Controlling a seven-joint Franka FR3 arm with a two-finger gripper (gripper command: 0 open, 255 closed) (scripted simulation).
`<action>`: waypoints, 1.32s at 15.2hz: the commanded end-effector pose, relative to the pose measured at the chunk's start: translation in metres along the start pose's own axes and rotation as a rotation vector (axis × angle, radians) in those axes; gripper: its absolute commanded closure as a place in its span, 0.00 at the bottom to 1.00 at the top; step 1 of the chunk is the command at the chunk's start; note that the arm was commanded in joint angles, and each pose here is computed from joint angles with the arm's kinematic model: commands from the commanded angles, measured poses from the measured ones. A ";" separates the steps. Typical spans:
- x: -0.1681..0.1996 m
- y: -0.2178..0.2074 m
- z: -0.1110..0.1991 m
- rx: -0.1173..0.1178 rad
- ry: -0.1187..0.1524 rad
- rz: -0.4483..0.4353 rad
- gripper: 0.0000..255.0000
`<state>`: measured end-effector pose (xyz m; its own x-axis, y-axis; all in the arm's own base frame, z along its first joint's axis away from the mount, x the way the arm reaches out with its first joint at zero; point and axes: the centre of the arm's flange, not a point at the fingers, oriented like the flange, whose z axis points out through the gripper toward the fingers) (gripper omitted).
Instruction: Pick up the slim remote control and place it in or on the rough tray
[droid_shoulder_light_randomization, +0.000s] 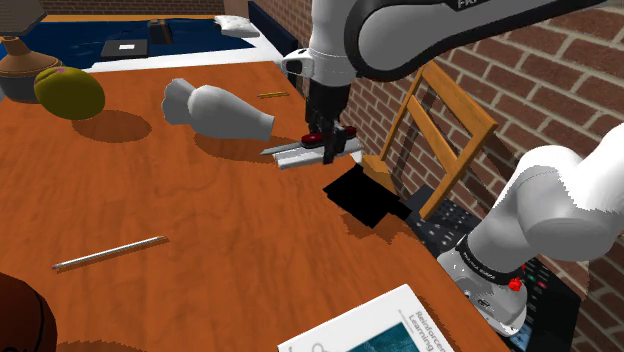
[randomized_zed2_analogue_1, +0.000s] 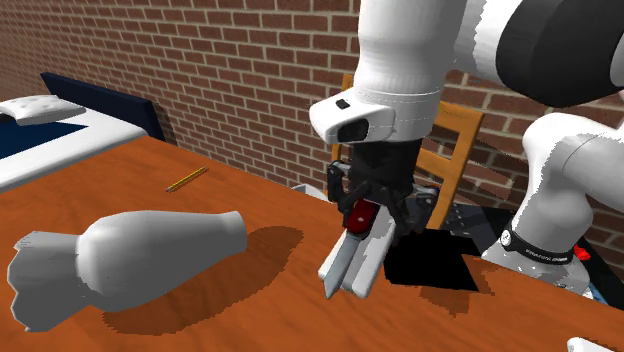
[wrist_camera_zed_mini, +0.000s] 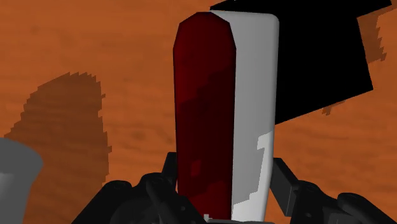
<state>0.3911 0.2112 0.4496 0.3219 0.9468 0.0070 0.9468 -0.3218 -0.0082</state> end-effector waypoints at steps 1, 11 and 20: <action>-0.017 -0.017 0.000 0.000 0.001 0.000 1.00; -0.101 -0.088 0.004 0.000 0.001 0.000 1.00; -0.101 -0.088 0.052 0.000 0.001 0.000 1.00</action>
<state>0.2747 0.1449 0.4035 0.3219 0.9467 0.0071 0.9468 -0.3218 -0.0087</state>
